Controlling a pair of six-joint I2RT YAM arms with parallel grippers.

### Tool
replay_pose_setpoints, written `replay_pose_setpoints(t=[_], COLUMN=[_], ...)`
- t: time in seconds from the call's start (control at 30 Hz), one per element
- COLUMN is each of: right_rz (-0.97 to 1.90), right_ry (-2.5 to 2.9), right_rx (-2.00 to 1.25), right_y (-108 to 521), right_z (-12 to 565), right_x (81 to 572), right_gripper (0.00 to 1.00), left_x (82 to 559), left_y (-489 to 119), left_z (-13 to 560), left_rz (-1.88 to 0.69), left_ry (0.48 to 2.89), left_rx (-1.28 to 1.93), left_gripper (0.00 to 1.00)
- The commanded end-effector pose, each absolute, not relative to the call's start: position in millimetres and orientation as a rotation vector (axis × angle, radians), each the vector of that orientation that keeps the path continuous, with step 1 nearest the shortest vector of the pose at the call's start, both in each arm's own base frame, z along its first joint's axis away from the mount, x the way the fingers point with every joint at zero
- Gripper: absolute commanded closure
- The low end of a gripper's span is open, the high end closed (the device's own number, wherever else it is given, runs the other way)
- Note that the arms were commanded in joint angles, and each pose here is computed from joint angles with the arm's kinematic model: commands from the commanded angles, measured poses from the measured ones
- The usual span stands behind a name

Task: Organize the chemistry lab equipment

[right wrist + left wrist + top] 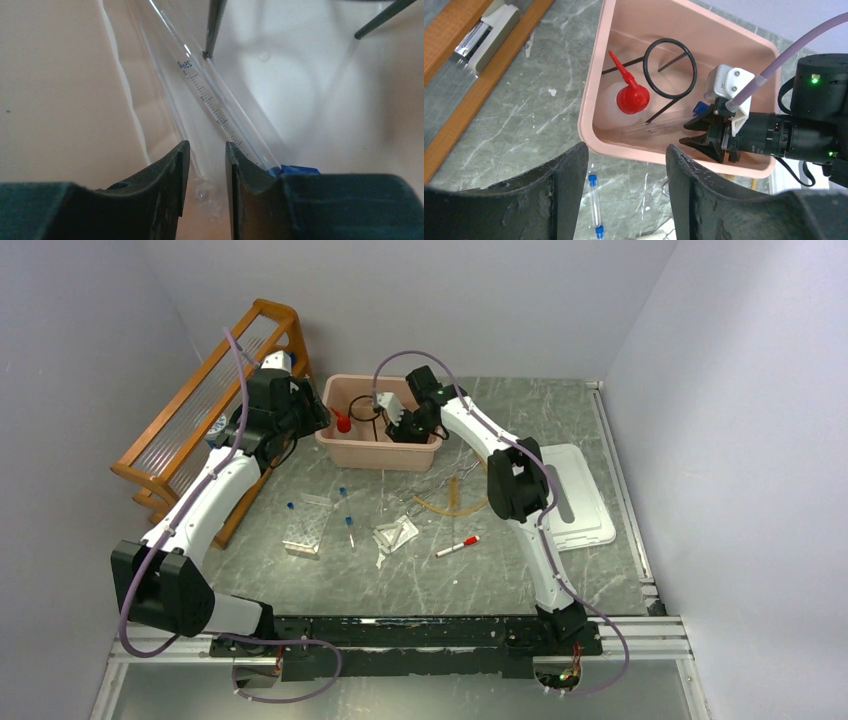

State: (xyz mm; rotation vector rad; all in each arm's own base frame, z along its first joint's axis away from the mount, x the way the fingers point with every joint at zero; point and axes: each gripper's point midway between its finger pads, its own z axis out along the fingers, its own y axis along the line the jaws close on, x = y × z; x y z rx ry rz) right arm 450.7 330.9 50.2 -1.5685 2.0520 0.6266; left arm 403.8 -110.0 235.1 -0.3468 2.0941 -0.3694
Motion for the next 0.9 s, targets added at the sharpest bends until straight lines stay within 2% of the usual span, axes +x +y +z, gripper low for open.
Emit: replay_pose_setpoints(t=[0.0,0.13,0.3,0.37,0.53,0.7,0.87], right_rz=[0.655,0.698,0.65,0.592,0.395,0.283,0.225], right_ry=[1.996,1.973,1.95,1.946,2.114,2.282,2.487], right_rx=[-1.448,-1.325,-1.098,-0.944,-0.386,-0.112,0.049], right_y=[335,340,337,327,264,208,172], right_z=[99,135,188,216,233,204,131], right_x=[460,468,478,483,475,411,337], right_gripper=[0.62,0.54,0.49,0.49,0.49,0.5,0.49], left_x=[421,425,422,418,400,384,370], left_y=[-112,-119,-126,-129,-138,-138,-138], left_z=[249,248,259,261,271,279,280], left_rz=[-0.401,-0.439,-0.489,-0.507,-0.557,-0.568,-0.59], left_ry=[2.013,2.0,1.963,1.959,1.954,1.914,1.91], left_rx=[-0.351,-0.314,-0.264,-0.235,-0.125,-0.074,-0.051], left_gripper=[0.38,0.39,0.39,0.39,0.38,0.37,0.38])
